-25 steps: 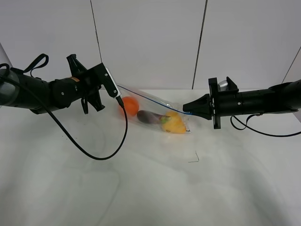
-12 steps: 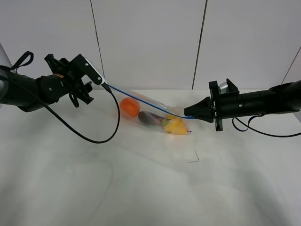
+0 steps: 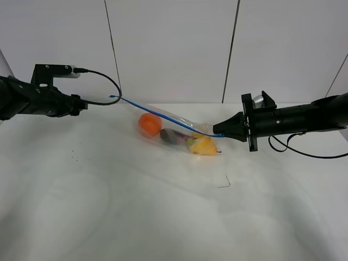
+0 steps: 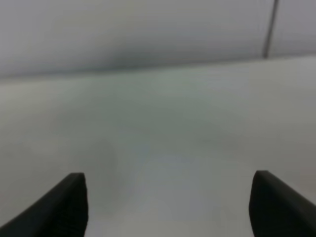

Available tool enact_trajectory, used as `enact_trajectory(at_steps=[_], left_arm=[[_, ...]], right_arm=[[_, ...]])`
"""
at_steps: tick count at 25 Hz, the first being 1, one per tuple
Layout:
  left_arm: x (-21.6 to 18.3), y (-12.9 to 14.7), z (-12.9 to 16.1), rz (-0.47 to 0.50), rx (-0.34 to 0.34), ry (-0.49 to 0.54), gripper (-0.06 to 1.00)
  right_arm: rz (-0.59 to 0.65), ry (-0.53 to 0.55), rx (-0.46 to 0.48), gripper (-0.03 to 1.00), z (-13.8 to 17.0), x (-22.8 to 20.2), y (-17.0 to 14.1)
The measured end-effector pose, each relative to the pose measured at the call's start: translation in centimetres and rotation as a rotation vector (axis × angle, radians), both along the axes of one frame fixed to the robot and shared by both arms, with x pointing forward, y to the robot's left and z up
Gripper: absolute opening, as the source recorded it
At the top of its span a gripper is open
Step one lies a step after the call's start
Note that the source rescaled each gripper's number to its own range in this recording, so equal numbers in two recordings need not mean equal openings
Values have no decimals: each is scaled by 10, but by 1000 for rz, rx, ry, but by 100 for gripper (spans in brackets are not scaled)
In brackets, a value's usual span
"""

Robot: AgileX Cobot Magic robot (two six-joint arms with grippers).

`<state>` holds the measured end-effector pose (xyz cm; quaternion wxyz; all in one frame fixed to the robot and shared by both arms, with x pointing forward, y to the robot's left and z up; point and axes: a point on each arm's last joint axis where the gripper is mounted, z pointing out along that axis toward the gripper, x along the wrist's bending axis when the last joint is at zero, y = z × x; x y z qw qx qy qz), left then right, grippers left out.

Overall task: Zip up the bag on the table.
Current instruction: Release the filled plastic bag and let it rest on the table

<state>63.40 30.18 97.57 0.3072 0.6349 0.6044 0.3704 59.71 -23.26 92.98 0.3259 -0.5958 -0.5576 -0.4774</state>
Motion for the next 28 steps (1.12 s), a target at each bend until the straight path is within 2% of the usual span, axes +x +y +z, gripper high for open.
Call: enact_trajectory(at_steps=[3,6,9,10,14,17,28], left_arm=[[3,-2,10,-119,-106,158,94],[2,-9,22,-219,-172,285,94],[-2,-12,28,-226,-220,412,94],[-5,-10,28,-202,-220,456,94],[-13,1,24,-71,-142,585,94],[-17,6,22,-6,-117,638,94],[-28,5,19,11,-123,763,94]], right_arm=[[1,0,1,0,0,0,0],[1,0,1,0,0,0,0],[1,0,1,0,0,0,0],[1,0,1,0,0,0,0],[1,0,1,0,0,0,0],[1,0,1,0,0,0,0],[1,0,1,0,0,0,0]])
